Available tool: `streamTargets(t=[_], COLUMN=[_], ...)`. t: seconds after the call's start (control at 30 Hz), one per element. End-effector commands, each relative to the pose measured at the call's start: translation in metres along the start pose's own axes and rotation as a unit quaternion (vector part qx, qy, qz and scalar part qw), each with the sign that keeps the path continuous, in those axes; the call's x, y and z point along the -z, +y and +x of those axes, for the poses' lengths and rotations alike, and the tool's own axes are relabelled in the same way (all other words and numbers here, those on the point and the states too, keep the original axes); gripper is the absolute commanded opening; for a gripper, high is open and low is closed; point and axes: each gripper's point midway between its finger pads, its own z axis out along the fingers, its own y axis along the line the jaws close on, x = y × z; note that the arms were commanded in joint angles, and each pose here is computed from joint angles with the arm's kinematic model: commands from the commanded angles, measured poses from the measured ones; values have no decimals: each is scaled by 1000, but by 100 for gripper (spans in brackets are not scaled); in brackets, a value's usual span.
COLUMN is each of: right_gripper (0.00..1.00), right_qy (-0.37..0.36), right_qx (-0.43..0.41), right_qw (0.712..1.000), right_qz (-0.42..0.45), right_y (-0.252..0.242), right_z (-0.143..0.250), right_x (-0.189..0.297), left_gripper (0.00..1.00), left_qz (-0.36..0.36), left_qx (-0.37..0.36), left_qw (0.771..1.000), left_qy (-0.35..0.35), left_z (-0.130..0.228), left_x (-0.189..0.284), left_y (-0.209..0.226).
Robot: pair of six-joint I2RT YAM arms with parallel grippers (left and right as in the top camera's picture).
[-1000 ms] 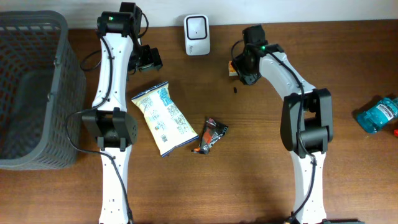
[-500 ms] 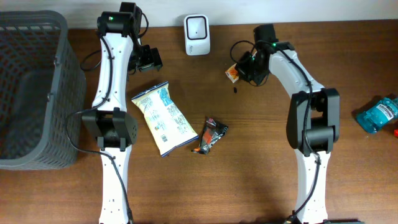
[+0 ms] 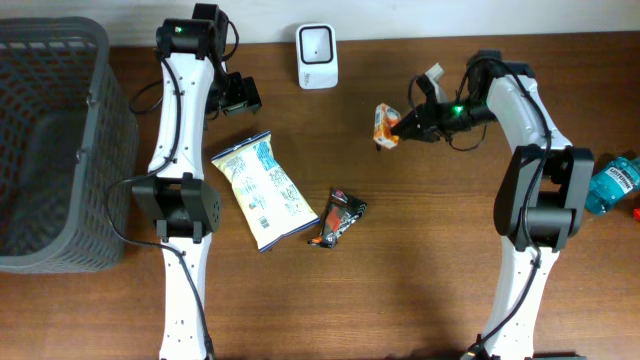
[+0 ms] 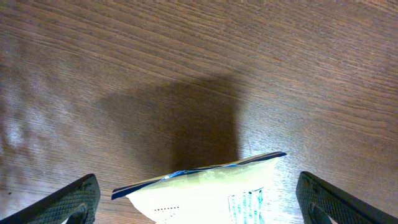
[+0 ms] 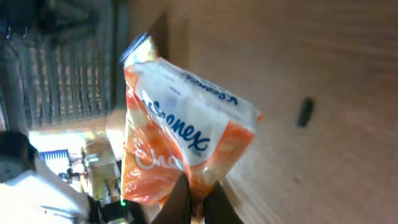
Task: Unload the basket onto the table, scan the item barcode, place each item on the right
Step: 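Reach the right gripper to the orange Kleenex pack and grasp it, then lift the Kleenex pack and hold it under the scanner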
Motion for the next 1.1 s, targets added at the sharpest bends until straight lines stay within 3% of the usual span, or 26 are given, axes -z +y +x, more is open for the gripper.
streamTargets(t=[0.0,0.2,0.47,0.63,0.83,1.07], right_gripper=[4,4,4,4,4,4], right_qy=[1,12,2,-98,-36,-25], right_qx=[155,229,244,232,239,230], right_qw=[987,971,967,942,934,935], right_qz=[-44,-66,-75,-220,-264,-268], right_y=[36,46,49,115,159,164], right_z=[9,24,21,-2,14,18], right_x=[4,5,6,4,-50,-56], left_gripper=[99,99,99,99,99,99], left_qz=[-1,-1,-1,-1,-1,-1], left_qx=[7,7,7,7,7,7], left_qw=[1000,1000,1000,1000,1000,1000], left_qy=[-11,-11,-11,-11,-11,-11], left_z=[-3,-3,-3,-3,-3,-3], left_x=[7,7,7,7,7,7], left_y=[1,1,1,1,1,1])
